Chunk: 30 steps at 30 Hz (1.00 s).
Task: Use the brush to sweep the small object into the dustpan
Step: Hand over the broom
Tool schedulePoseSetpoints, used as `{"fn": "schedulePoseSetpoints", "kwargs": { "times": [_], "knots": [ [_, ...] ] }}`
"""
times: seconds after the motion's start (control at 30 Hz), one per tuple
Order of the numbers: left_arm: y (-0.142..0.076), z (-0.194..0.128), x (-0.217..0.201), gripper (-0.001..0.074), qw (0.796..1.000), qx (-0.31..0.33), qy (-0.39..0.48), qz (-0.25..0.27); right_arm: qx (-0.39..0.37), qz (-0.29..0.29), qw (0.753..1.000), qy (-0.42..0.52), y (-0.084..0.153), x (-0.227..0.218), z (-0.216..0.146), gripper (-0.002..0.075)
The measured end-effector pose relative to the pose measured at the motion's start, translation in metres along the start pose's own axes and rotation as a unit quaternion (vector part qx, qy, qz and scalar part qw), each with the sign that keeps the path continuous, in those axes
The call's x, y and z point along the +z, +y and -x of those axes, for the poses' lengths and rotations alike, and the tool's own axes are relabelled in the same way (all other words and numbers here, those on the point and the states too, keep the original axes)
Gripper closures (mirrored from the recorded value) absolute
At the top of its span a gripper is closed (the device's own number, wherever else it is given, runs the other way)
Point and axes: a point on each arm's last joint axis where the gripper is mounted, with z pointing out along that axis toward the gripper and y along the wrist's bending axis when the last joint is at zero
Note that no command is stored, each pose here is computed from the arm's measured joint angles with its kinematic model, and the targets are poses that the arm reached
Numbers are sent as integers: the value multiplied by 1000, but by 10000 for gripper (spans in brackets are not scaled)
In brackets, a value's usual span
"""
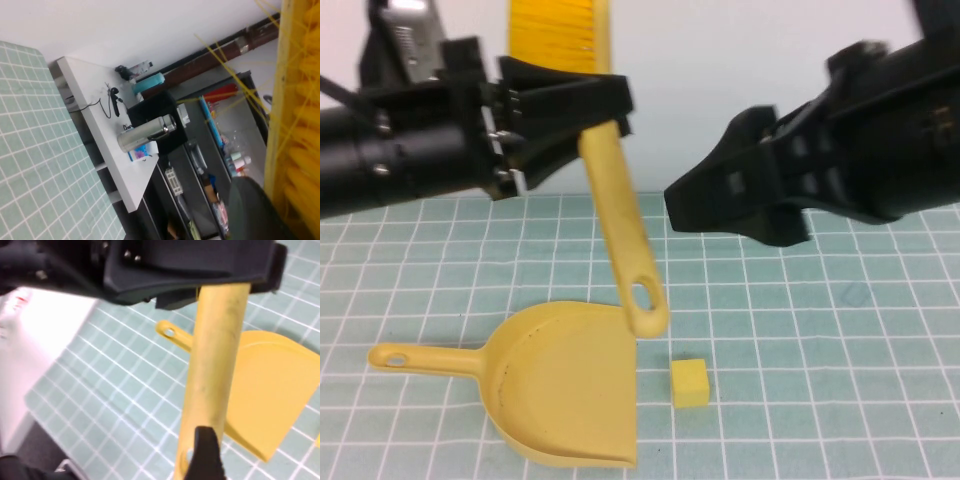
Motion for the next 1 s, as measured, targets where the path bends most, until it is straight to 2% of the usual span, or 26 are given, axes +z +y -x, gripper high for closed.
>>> {"fn": "schedulePoseSetpoints", "kwargs": {
  "times": [0.23,0.33,0.47,0.6,0.77,0.87,1.0],
  "knots": [
    [2,6,-10,580,999,-42,-14,3,3,94,995,12,15,3,-6,229],
    [2,6,-10,580,999,-50,-14,3,5,110,993,32,13,16,-11,229],
    [2,6,-10,580,998,-63,-14,3,26,98,994,45,-7,25,-8,229],
    [2,6,-10,580,997,-70,-14,2,46,114,992,34,-27,19,1,229],
    [2,6,-10,580,997,-70,-14,2,94,132,986,34,-70,16,5,230],
    [1,6,-10,580,998,-63,-14,2,113,197,972,52,-86,26,0,230],
    [1,6,-10,580,998,-56,-14,2,123,307,943,35,-85,35,-3,230]
  ]
}}
